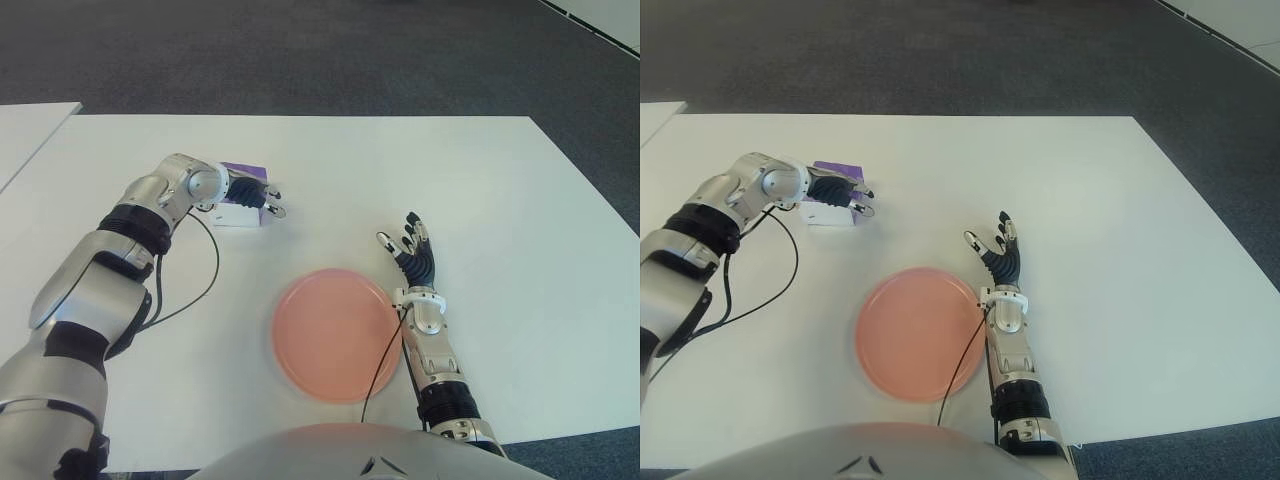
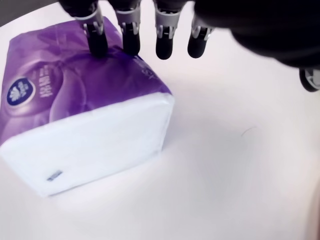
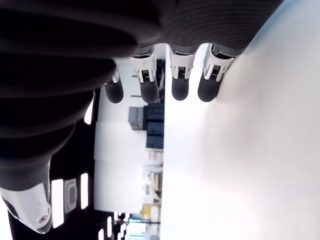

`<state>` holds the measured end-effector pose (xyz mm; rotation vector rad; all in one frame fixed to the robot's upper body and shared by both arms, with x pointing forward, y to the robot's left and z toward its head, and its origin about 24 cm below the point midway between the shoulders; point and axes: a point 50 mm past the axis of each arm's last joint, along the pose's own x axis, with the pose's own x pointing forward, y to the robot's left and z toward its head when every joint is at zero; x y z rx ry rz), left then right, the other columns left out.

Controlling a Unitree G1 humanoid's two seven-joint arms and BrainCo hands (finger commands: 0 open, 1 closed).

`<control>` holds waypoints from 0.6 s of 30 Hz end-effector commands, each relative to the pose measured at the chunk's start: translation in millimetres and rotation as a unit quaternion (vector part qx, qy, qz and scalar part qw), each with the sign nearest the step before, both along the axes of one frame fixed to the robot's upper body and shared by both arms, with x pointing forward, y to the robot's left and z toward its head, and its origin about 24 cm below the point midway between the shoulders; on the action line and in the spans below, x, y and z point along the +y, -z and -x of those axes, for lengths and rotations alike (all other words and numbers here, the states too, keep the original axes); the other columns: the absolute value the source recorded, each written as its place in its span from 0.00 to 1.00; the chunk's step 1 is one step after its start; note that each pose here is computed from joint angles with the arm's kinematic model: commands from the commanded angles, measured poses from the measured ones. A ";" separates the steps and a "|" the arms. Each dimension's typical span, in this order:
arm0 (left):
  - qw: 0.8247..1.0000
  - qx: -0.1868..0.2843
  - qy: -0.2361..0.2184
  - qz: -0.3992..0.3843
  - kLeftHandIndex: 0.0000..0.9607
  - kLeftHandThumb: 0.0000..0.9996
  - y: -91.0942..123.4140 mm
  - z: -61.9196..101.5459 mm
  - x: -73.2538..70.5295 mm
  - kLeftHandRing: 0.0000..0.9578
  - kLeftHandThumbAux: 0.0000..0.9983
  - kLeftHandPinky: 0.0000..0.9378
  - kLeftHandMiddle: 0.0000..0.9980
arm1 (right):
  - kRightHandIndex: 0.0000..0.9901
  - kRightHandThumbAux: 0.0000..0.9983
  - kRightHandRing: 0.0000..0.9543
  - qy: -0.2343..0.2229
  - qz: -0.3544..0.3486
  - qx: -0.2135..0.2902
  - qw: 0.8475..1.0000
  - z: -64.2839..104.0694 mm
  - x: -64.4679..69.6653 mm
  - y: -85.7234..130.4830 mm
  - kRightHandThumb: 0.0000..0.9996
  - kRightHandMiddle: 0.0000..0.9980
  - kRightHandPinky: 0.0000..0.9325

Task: Put the tissue paper into the plate.

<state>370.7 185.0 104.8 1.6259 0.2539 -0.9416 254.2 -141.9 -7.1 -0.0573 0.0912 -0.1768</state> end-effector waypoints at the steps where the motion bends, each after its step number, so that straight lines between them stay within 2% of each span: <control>1: 0.998 -0.011 -0.012 -0.054 0.00 0.19 -9.8 -1.9 11.3 0.00 0.08 0.00 0.00 | 0.05 0.64 0.02 0.001 -0.017 0.092 0.996 15.4 1.9 30.5 0.21 0.04 0.05; 7: 0.996 -0.074 -0.005 -0.052 0.00 0.21 -36.1 -2.4 15.9 0.00 0.09 0.00 0.00 | 0.05 0.65 0.02 -0.002 -0.018 0.092 0.996 16.0 1.6 31.1 0.19 0.04 0.05; 12: 0.990 -0.141 0.025 -0.019 0.00 0.21 -66.4 13.8 12.3 0.00 0.09 0.00 0.00 | 0.05 0.66 0.02 -0.002 -0.019 0.094 0.995 16.7 2.3 32.1 0.18 0.03 0.05; 18: 0.980 -0.191 0.053 0.034 0.00 0.19 -73.1 27.3 12.3 0.00 0.11 0.00 0.00 | 0.05 0.66 0.02 -0.001 -0.019 0.097 0.995 17.7 3.0 32.6 0.19 0.03 0.05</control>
